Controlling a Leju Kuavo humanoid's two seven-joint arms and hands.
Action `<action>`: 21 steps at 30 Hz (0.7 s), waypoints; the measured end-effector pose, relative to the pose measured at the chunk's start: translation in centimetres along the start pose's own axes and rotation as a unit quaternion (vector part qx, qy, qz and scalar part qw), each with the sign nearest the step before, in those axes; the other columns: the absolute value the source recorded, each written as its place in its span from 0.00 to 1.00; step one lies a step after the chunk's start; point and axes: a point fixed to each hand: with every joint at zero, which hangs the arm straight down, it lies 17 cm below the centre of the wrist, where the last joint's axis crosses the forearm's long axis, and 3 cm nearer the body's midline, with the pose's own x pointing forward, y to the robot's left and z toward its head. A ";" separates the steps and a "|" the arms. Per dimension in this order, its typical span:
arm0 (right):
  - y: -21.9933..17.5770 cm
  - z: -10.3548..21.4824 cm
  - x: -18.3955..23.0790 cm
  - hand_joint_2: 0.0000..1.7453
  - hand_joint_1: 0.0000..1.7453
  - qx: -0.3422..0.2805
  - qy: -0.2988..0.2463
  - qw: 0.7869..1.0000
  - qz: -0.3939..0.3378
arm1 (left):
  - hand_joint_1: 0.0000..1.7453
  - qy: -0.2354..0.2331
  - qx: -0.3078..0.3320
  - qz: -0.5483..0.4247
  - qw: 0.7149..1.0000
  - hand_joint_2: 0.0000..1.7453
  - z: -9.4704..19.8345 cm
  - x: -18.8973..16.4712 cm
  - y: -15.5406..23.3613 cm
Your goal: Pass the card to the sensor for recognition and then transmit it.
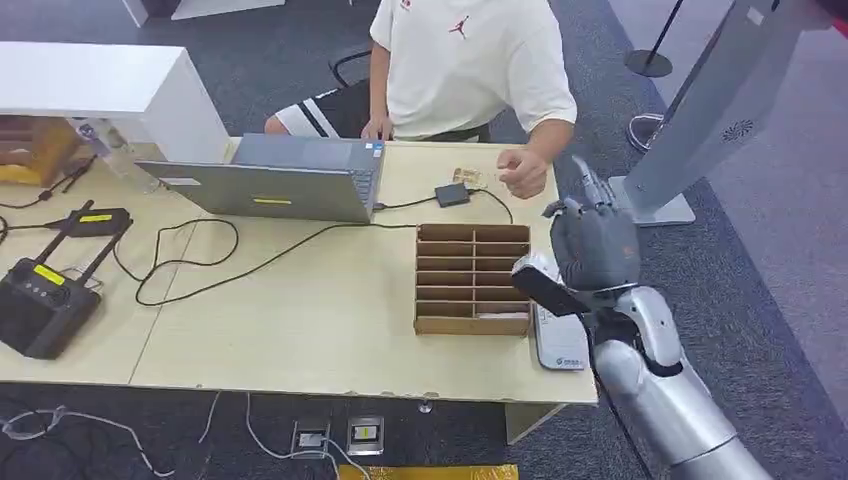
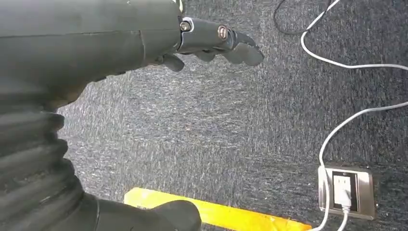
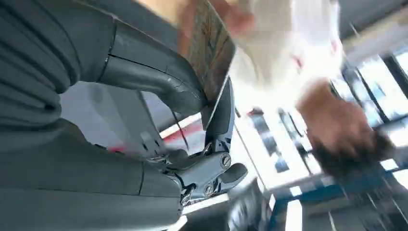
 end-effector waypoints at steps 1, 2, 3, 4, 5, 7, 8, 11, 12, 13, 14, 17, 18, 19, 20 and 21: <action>-2.9 -1.9 -0.4 1.00 1.00 -0.029 -0.012 0.999 0.012 | 0.00 -0.002 -0.001 -0.002 1.000 1.00 0.0 0.2 0.0; -6.1 -3.8 -0.9 1.00 1.00 -0.059 -0.021 0.998 0.024 | 0.00 -0.004 -0.002 -0.002 1.000 1.00 -0.1 0.4 0.0; -8.9 -5.4 -1.2 1.00 1.00 -0.083 -0.030 0.995 0.036 | 0.00 -0.005 -0.003 -0.002 1.000 1.00 -0.2 0.6 0.0; -11.5 -6.9 -1.4 1.00 1.00 -0.105 -0.037 0.993 0.048 | 0.00 -0.007 -0.004 -0.003 1.000 1.00 -0.2 0.8 -0.1; -13.5 -8.0 -1.4 1.00 1.00 -0.120 -0.044 0.990 0.058 | 0.00 -0.008 -0.005 -0.003 1.000 1.00 -0.2 0.9 -0.2; -15.9 -9.4 -1.6 1.00 1.00 -0.140 -0.051 0.986 0.070 | 0.00 -0.009 -0.005 -0.003 1.000 1.00 -0.3 1.1 -0.2; -16.7 -9.9 -1.6 1.00 1.00 -0.147 -0.054 0.985 0.073 | 0.00 -0.010 -0.006 -0.003 1.000 1.00 -0.3 1.2 -0.2; -17.1 -11.5 -1.7 1.00 1.00 -0.140 -0.061 0.985 0.084 | 0.00 -0.010 -0.006 -0.002 1.000 1.00 -0.2 1.2 -0.3; -17.0 -12.1 -1.9 1.00 1.00 -0.134 -0.060 0.985 0.085 | 0.00 -0.010 -0.006 -0.002 1.000 1.00 -0.2 1.2 -0.4; -16.7 -12.6 -2.1 1.00 1.00 -0.128 -0.058 0.986 0.084 | 0.00 -0.010 -0.007 -0.002 1.000 1.00 -0.2 1.2 -0.4; -16.2 -13.0 -2.3 1.00 1.00 -0.120 -0.053 0.988 0.082 | 0.00 -0.011 -0.008 -0.003 1.000 1.00 -0.2 1.3 -0.5; -13.6 -13.9 -3.0 1.00 1.00 -0.080 -0.040 0.993 0.081 | 0.00 -0.014 -0.015 -0.010 1.000 1.00 -0.2 1.4 -0.7; -12.4 -14.0 -3.5 1.00 1.00 -0.061 -0.032 0.994 0.082 | 0.00 -0.016 -0.016 -0.013 1.000 1.00 -0.2 1.6 -0.7; -11.1 -13.9 -3.9 1.00 1.00 -0.044 -0.025 0.995 0.083 | 0.00 -0.018 -0.017 -0.013 1.000 1.00 -0.3 1.7 -0.7; -9.9 -13.7 -4.2 1.00 1.00 -0.030 -0.020 0.996 0.082 | 0.00 -0.020 -0.018 -0.014 1.000 1.00 -0.3 1.9 -0.7; -8.8 -13.5 -4.5 1.00 1.00 -0.017 -0.015 0.996 0.083 | 0.00 -0.020 -0.019 -0.015 1.000 1.00 -0.3 2.0 -0.7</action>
